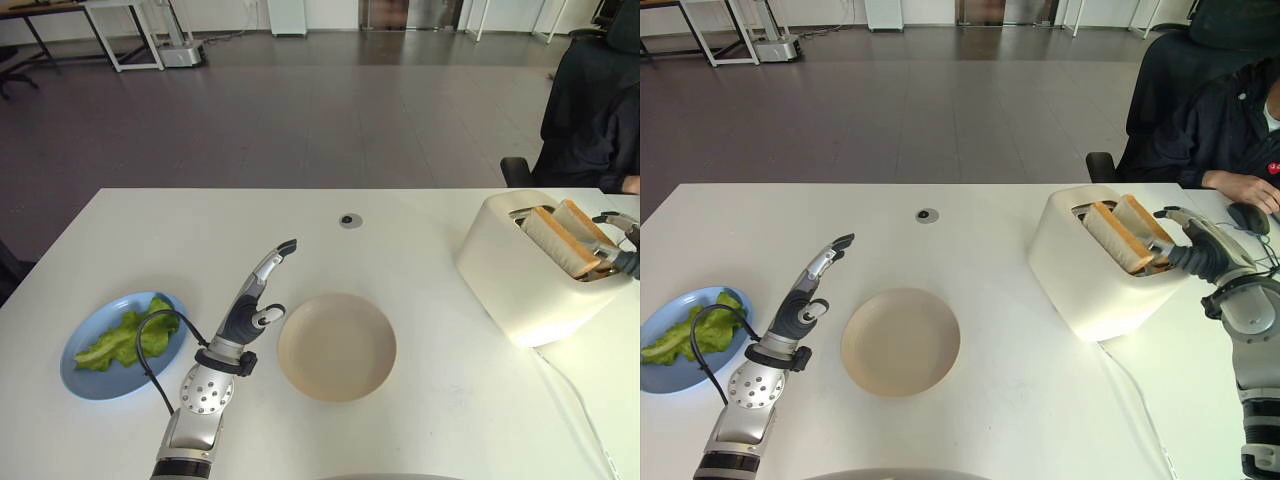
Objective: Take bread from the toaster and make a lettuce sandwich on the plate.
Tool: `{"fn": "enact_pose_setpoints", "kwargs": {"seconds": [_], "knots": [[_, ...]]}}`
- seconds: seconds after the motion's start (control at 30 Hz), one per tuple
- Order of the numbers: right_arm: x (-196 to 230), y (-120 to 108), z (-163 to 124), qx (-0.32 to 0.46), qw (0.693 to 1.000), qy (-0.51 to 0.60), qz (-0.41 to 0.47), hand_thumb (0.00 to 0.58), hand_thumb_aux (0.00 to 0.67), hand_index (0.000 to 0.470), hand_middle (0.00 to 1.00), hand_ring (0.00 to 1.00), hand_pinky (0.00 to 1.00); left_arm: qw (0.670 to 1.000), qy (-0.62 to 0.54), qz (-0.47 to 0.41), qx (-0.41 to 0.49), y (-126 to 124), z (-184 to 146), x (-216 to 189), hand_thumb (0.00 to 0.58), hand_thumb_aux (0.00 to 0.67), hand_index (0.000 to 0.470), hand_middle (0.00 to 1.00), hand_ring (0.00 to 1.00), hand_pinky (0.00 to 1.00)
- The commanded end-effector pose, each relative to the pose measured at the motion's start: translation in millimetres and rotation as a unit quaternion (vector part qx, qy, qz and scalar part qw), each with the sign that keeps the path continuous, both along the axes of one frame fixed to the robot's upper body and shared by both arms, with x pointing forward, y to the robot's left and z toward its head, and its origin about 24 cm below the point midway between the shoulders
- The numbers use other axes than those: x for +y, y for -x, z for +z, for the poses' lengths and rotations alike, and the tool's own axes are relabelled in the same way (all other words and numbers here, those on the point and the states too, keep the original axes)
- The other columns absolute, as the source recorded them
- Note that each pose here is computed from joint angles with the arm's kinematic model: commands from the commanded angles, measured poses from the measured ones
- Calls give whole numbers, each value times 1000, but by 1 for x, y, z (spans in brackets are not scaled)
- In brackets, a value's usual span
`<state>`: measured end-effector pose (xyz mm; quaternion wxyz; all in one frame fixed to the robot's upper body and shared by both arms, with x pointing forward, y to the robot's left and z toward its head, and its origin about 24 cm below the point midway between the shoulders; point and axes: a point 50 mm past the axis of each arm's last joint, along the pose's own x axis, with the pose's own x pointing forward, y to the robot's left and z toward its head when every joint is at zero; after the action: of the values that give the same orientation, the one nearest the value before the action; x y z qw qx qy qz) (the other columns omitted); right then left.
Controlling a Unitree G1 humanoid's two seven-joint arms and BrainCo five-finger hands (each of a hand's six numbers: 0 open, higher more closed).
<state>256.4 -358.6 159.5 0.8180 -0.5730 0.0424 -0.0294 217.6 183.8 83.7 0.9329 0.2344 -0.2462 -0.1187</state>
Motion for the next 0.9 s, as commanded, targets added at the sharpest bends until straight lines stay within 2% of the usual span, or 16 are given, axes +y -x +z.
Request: {"fn": "enact_pose_setpoints", "kwargs": {"seconds": [0.03, 0.33, 0.47, 0.53, 0.63, 0.77, 0.9], "knots": [[5, -1, -1, 4, 1000, -4, 15, 580, 670, 470, 0, 0, 0, 1000, -5, 6, 6, 1, -1, 3, 0, 0, 0, 0, 0, 0], [14, -2, 25, -77, 995, -44, 39, 580, 670, 470, 0, 0, 0, 1000, -10, 8, 5, 1, 0, 4, 0, 0, 0, 0, 0, 0], [8, 5, 67, -183, 979, -79, 31, 580, 670, 470, 0, 0, 0, 1000, -12, 9, 3, 0, 1, 5, 0, 0, 0, 0, 0, 0], [11, 11, 92, -242, 962, -114, 51, 580, 670, 470, 0, 0, 0, 1000, -12, 11, 2, 0, 2, 6, 0, 0, 0, 0, 0, 0], [25, 15, 110, -280, 941, -163, 98, 580, 670, 470, 0, 0, 0, 1000, -13, 11, -1, -1, 3, 6, 0, 0, 0, 0, 0, 0], [69, 9, 106, -237, 926, -207, 208, 580, 670, 470, 0, 0, 0, 1000, -14, 14, -7, -1, 6, 8, 0, 0, 0, 0, 0, 0], [165, 7, 59, -103, 876, -254, 396, 580, 670, 470, 0, 0, 0, 999, -18, 27, -32, -4, 22, 21, 0, 0, 0, 0, 0, 0]]}}
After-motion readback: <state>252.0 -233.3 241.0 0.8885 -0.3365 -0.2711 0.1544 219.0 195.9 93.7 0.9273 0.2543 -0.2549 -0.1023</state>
